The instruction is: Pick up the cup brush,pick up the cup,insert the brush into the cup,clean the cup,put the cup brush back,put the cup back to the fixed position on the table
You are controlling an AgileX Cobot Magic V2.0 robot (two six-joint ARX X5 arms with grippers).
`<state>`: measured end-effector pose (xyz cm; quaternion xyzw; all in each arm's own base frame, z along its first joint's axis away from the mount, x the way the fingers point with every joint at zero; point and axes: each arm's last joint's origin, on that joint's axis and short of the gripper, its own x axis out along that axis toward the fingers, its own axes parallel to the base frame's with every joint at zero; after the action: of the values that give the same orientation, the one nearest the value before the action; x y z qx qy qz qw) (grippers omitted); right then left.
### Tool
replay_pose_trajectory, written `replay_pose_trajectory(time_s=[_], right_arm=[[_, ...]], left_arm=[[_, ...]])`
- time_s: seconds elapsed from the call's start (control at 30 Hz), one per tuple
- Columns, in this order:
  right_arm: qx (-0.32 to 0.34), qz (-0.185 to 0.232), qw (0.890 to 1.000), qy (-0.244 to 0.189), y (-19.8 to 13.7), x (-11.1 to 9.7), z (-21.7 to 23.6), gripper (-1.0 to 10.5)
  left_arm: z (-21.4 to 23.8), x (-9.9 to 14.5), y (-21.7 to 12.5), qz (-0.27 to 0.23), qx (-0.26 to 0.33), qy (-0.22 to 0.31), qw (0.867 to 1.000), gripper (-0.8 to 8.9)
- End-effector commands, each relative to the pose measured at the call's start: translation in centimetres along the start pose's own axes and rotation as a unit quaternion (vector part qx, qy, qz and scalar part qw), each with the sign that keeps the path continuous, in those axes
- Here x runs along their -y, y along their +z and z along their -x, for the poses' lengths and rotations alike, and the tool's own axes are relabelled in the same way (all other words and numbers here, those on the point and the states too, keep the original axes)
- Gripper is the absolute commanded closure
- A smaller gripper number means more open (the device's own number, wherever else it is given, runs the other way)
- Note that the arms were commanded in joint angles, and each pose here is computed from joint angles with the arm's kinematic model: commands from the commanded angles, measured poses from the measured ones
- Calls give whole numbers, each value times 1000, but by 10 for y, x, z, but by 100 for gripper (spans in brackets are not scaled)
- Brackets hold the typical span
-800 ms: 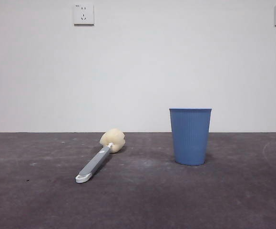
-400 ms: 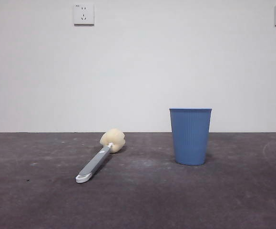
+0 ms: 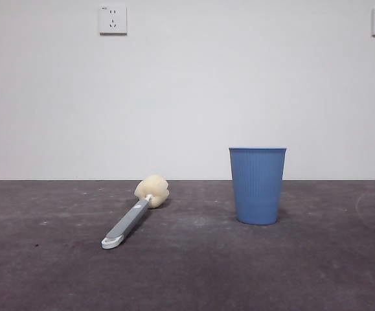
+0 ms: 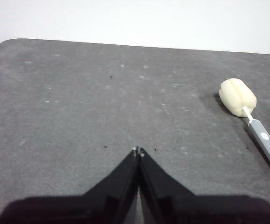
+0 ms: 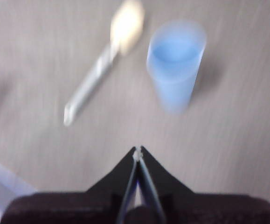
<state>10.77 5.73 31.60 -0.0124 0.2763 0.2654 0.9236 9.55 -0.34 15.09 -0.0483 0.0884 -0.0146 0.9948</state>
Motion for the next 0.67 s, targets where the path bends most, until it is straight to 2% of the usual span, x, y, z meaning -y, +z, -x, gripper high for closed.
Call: replay_pose_trajectory(time_s=[0.03, 0.23, 0.33, 0.5, 0.67], right_arm=[[83, 23, 996, -1, -2, 11, 0, 946], [154, 16, 984, -91, -36, 36, -1, 946], [179, 12, 976, -122, -59, 41, -4, 946], [220, 16, 963, -153, -91, 47, -13, 946], [216, -8, 963, -162, -121, 53, -28, 946]], left_arm=[[-1, -1, -4, 4, -5, 2, 1000, 816], [-1, -1, -4, 4, -5, 2, 1000, 816], [-1, -1, -4, 4, -5, 2, 1000, 816], [-1, -1, -4, 4, -5, 2, 1000, 816], [-1, -1, -4, 4, -5, 2, 1000, 816]])
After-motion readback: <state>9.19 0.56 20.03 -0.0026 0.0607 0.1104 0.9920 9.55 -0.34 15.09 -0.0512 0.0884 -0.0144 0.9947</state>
